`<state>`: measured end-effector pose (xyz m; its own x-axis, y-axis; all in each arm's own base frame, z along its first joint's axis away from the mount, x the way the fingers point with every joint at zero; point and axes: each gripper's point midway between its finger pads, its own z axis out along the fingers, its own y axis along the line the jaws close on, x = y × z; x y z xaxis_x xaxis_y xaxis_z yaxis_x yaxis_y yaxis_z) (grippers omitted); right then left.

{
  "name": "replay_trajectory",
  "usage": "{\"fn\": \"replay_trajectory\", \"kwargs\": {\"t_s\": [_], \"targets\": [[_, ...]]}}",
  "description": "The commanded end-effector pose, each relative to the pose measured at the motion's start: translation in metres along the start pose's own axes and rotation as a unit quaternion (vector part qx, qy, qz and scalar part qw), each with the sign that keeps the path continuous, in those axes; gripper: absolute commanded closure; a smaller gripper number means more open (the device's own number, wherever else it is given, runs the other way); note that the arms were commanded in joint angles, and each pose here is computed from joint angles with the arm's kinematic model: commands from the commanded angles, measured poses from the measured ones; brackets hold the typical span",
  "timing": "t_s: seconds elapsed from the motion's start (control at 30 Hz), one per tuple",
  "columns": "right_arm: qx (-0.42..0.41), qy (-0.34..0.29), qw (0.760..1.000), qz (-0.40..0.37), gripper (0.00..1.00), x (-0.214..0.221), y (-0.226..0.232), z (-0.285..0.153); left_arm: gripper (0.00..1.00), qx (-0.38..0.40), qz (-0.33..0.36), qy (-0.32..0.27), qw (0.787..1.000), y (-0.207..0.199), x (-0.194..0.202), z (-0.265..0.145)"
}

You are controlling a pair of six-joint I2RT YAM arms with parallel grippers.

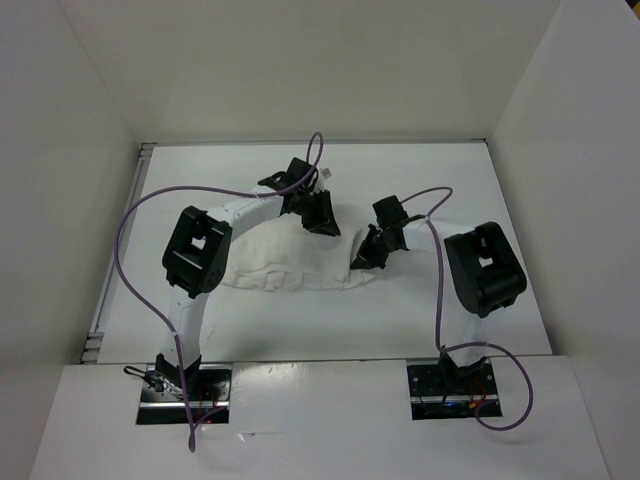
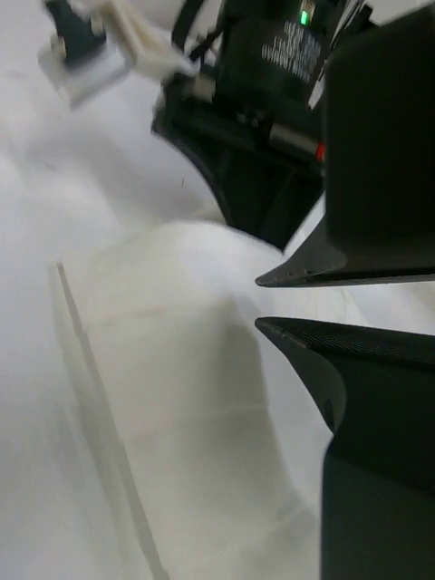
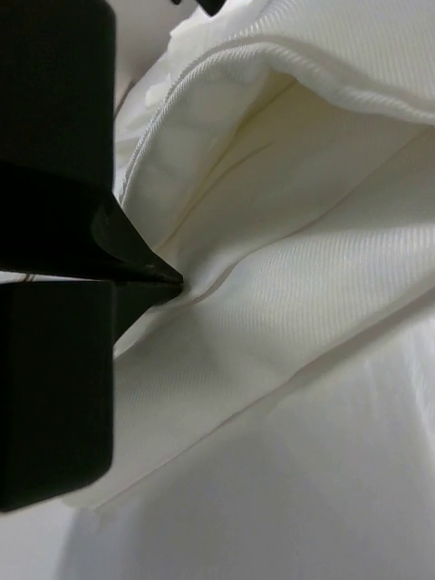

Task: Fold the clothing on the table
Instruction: Fold the skirt

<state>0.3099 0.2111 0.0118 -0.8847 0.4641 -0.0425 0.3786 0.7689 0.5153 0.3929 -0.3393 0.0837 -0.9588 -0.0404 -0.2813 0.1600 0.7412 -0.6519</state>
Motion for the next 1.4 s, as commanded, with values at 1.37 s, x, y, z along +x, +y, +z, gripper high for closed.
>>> {"fn": "replay_trajectory", "kwargs": {"t_s": [1.37], "targets": [[-0.272, -0.092, 0.949, 0.132, 0.99, -0.114, 0.078, 0.044, 0.74, -0.075, -0.013, 0.084, 0.994, 0.035, 0.091, 0.006]]}}
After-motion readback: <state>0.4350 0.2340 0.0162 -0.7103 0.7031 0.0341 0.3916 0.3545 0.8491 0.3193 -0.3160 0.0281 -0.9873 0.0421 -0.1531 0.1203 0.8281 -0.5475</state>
